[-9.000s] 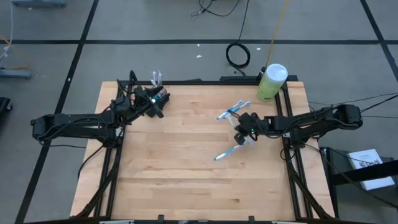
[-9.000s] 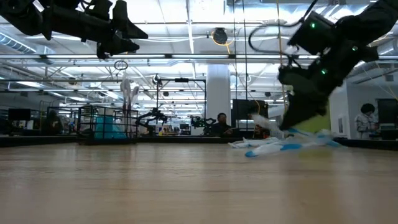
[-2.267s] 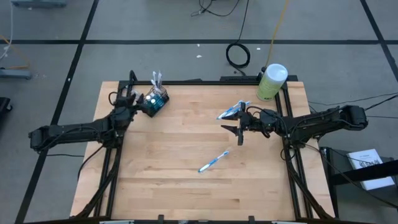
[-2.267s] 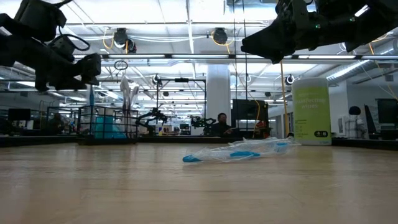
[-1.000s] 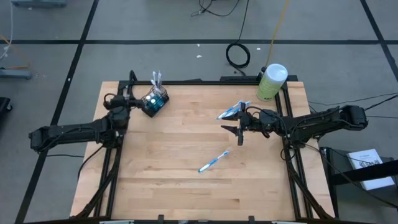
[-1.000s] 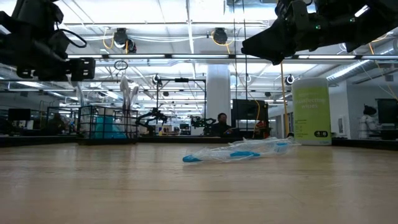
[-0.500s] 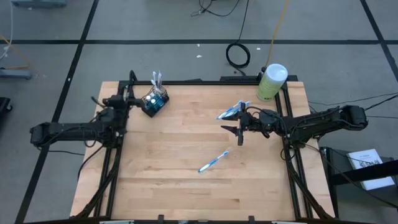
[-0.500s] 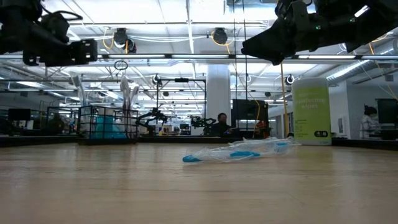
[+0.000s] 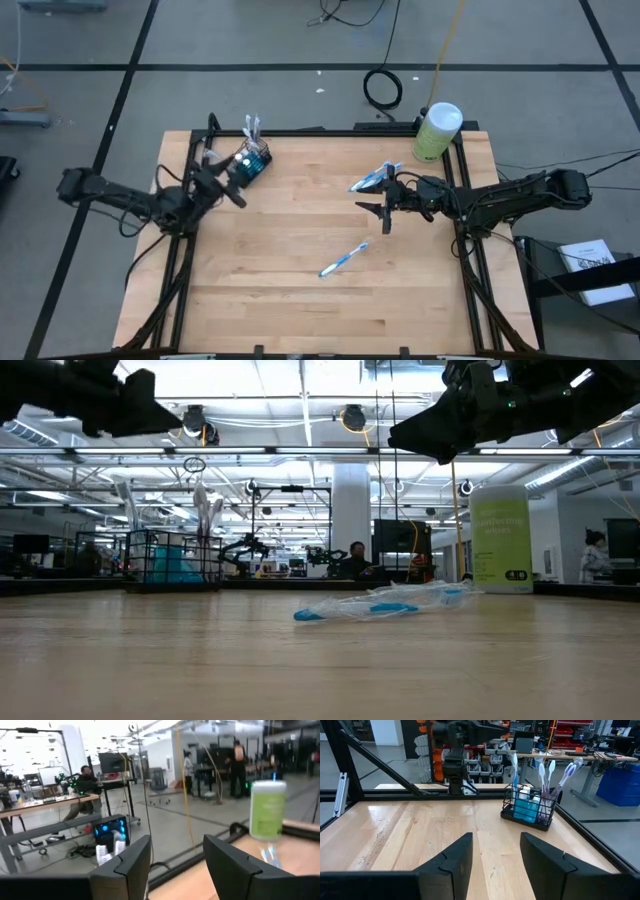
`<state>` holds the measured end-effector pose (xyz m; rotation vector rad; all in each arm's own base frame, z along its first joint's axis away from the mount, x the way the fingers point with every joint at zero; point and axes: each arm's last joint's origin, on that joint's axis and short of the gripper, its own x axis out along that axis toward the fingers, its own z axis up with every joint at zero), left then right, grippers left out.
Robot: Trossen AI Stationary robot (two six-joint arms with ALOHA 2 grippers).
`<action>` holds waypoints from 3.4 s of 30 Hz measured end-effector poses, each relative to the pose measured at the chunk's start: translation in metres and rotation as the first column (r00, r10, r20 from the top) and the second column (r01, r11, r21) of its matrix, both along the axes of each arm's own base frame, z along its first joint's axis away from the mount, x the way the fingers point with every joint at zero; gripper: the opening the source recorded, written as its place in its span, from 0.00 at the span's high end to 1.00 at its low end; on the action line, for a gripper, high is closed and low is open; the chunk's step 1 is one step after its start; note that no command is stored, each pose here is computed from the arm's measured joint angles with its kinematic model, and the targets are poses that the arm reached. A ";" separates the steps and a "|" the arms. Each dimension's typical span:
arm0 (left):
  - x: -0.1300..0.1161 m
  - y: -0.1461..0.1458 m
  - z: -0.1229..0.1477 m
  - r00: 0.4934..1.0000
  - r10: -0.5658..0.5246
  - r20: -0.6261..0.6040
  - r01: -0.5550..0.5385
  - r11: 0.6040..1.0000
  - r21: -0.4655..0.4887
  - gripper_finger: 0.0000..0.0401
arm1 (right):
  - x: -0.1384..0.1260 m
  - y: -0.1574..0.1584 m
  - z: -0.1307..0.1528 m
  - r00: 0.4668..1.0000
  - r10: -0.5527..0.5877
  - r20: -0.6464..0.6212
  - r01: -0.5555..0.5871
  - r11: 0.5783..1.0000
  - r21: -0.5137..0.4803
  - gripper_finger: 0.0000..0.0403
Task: Pick & Place toothbrushing station
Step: Put the blue toothbrush into the left compartment of the wire organizer
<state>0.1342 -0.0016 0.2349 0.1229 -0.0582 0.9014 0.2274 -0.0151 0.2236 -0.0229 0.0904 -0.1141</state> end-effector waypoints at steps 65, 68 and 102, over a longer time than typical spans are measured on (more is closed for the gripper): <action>0.172 -0.057 -0.026 0.584 -0.789 -0.189 0.734 0.613 -0.291 0.54 | 0.021 0.082 -0.120 0.791 0.326 -0.517 -0.163 0.928 0.335 0.61; 0.172 -0.056 -0.027 0.588 -0.786 -0.192 0.729 0.617 -0.295 0.54 | 0.021 0.073 -0.122 0.823 0.158 -0.546 -0.032 0.972 0.233 0.62; 0.174 -0.046 -0.028 0.611 -0.767 -0.197 0.704 0.640 -0.306 0.54 | 0.080 0.087 -0.109 0.814 0.312 -0.490 -0.175 0.936 0.305 0.62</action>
